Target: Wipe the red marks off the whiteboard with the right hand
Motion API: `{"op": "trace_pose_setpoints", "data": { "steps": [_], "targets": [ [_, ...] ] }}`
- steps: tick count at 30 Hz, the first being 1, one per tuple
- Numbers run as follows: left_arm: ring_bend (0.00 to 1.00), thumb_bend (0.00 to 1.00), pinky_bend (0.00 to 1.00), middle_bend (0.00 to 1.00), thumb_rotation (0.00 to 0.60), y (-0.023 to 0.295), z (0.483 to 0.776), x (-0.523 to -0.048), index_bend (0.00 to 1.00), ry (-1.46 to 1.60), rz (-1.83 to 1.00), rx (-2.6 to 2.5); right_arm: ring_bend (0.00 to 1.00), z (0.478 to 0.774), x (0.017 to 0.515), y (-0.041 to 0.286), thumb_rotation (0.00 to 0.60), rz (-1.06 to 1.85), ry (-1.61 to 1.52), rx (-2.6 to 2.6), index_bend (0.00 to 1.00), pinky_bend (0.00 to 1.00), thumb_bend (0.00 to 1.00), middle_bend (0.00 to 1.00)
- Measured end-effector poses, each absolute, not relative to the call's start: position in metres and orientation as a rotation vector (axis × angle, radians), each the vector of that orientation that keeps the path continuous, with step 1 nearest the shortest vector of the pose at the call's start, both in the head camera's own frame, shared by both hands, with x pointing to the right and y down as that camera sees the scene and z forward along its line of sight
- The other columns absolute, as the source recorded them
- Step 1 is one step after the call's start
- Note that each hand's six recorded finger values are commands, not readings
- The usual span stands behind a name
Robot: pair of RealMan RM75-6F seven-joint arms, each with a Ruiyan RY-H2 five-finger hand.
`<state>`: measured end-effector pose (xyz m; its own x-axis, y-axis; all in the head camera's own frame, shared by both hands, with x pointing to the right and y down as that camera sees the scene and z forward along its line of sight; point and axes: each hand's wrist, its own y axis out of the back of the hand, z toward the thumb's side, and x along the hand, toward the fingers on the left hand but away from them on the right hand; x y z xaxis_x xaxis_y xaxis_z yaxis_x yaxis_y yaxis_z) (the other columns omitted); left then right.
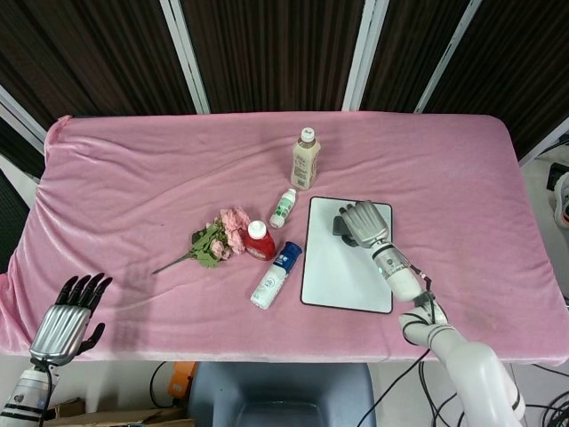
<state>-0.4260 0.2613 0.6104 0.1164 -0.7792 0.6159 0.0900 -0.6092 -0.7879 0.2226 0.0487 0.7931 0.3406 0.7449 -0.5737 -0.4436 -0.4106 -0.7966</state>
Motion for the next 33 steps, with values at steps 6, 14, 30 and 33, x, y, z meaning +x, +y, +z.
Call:
{"op": "trace_pose_setpoints", "data": {
  "steps": [6,14,30,33],
  "targets": [
    [0.05,0.41,0.06,0.04,0.6,0.261,0.612,-0.425,0.0,0.676,-1.581,-1.695,0.72,0.794,0.216,0.048,0.6,1.323,-0.293,-1.511,0.97,0.89,0.42,0.73],
    [0.05,0.41,0.07,0.04,0.6,0.262,0.61,-0.423,0.0,0.669,-1.569,-1.701,0.72,0.785,0.203,0.076,0.6,1.175,-0.242,-1.579,0.97,0.89,0.42,0.73],
    [0.05,0.41,0.07,0.04,0.6,0.269,0.6,-0.419,0.0,0.677,-1.515,-1.711,0.72,0.706,0.208,0.157,0.6,0.893,-0.182,-1.758,0.97,0.89,0.42,0.73],
    [0.05,0.41,0.07,0.04,0.6,0.27,0.598,-0.418,0.0,0.678,-1.506,-1.716,0.72,0.68,0.235,0.149,0.6,0.916,-0.234,-1.689,0.97,0.89,0.42,0.73]
  ]
}}
